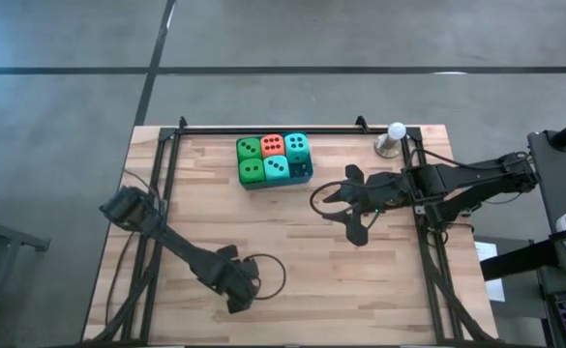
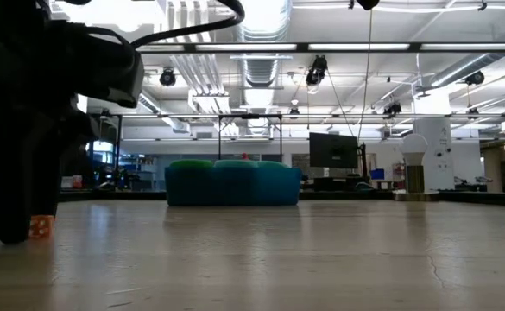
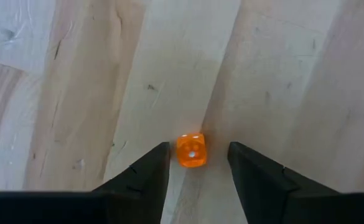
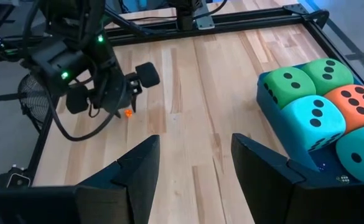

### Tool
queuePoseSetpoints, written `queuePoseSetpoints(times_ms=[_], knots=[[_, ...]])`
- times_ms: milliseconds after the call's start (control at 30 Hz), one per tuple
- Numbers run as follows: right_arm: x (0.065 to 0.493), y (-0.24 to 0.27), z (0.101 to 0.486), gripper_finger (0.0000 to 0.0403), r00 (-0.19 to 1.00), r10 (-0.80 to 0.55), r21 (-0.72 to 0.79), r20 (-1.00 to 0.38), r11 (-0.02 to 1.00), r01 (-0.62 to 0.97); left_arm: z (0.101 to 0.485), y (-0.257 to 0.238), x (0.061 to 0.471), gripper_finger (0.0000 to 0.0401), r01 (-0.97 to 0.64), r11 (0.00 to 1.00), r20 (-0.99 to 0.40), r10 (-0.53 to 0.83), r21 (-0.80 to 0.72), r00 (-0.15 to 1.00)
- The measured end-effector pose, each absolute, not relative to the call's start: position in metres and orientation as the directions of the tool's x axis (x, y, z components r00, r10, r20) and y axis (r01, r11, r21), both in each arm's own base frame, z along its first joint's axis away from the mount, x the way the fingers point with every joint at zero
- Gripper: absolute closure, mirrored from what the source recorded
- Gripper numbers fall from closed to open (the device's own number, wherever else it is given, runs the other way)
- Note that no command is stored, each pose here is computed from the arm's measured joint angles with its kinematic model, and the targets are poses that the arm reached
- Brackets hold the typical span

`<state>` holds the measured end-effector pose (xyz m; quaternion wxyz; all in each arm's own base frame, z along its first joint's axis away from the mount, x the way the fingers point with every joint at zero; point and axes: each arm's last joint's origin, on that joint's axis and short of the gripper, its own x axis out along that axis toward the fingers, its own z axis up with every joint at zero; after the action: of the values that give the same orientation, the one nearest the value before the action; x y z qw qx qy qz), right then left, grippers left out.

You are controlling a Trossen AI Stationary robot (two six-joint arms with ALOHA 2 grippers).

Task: Pick & Place Dice
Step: Put the small orange dice into the blue bin

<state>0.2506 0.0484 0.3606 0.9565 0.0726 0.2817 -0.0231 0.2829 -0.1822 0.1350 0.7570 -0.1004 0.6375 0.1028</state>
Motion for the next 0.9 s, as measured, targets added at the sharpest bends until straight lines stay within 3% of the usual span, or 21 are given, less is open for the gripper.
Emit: queuePoseSetpoints(times_ms=[533, 633, 833, 900], knots=[[0.251, 0.0485, 0.3609, 0.0209, 0.842, -0.004, 0.134, -0.539, 0.987, 0.09, 0.1294, -0.179, 0.2778, 0.0237, -0.303, 0.951, -0.984, -0.003, -0.057, 0.178], [0.251, 0.0484, 0.3609, 0.0209, 0.843, -0.004, 0.137, -0.538, 0.986, 0.092, 0.1292, -0.1788, 0.2775, 0.0261, -0.302, 0.952, -0.984, -0.001, -0.055, 0.177], [0.2511, 0.0485, 0.361, 0.0209, 0.843, -0.004, 0.137, -0.538, 0.986, 0.092, 0.1291, -0.179, 0.2778, 0.0349, -0.3, 0.952, -0.984, -0.002, -0.057, 0.179], [0.251, 0.0484, 0.361, 0.0209, 0.843, -0.004, 0.137, -0.538, 0.986, 0.092, 0.1291, -0.1789, 0.2779, 0.0358, -0.299, 0.952, -0.984, -0.002, -0.057, 0.179]])
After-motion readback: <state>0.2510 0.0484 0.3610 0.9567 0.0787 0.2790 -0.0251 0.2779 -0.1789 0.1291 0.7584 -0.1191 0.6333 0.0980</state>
